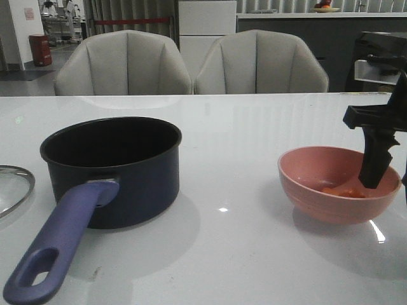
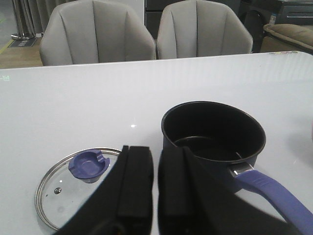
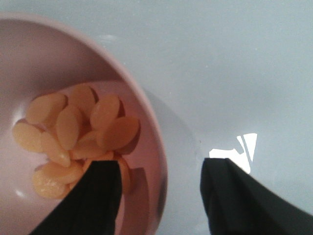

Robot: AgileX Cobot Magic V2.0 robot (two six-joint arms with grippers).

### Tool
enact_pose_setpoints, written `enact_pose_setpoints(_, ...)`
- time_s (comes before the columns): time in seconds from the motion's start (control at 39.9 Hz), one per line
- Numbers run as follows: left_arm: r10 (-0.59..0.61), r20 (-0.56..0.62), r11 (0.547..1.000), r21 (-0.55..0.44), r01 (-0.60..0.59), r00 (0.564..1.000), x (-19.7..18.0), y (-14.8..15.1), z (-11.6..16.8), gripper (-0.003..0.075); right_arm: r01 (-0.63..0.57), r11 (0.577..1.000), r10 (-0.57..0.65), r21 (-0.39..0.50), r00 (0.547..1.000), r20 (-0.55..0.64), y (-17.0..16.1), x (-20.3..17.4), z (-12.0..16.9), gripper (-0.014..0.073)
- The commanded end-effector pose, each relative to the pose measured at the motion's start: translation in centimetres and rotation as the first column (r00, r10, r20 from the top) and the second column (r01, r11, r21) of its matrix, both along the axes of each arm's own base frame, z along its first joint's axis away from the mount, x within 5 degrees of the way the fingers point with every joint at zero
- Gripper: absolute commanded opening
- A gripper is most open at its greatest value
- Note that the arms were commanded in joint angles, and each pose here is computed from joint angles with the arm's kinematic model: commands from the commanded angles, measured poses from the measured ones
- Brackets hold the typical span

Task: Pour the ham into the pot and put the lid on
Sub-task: 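Reach the right gripper to the pink bowl rim and grasp it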

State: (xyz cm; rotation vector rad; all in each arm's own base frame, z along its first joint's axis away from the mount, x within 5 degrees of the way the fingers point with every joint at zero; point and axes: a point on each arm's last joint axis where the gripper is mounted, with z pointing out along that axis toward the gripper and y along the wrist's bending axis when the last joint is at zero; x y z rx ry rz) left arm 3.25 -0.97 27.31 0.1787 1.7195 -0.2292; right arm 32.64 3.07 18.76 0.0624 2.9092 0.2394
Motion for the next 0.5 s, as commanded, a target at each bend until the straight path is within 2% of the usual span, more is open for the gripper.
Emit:
enact_pose_setpoints(0.0,0.001,0.078,0.999,-0.037,0.002,0.997,0.0,0.0,1.4,0.0143,-0.003,1.0,0.002,0.006,0.998,0.07,-0.1,1.0,1.5,0.0458)
enact_pose_setpoints(0.08,0.001,0.078,0.999,-0.037,0.002,0.997,0.0,0.0,1.4,0.0143,-0.014,1.0,0.013,0.004,0.998,0.06,-0.1,1.5,1.2,0.04)
enact_pose_setpoints(0.13,0.001,0.078,0.999,-0.037,0.002,0.997,0.0,0.0,1.4,0.0143,-0.022,1.0,0.022,0.008,0.998,0.062,0.0,1.8,1.3,0.031)
enact_pose_setpoints(0.2,0.001,0.078,0.999,-0.037,0.002,0.997,0.0,0.0,1.4,0.0143,-0.033,0.999,0.031,0.02,0.997,0.075,0.2,2.1,1.7,0.0125)
enact_pose_setpoints(0.28,0.001,0.078,0.999,-0.037,0.002,0.997,0.0,0.0,1.4,0.0143,-0.036,0.999,0.034,0.032,0.996,0.081,0.3,2.4,2.5,0.0153)
enact_pose_setpoints(0.48,0.001,0.078,0.999,-0.037,0.002,0.997,0.0,0.0,1.4,0.0143,-0.087,0.993,0.08,0.074,0.993,0.091,0.8,3.0,4.9,0.013)
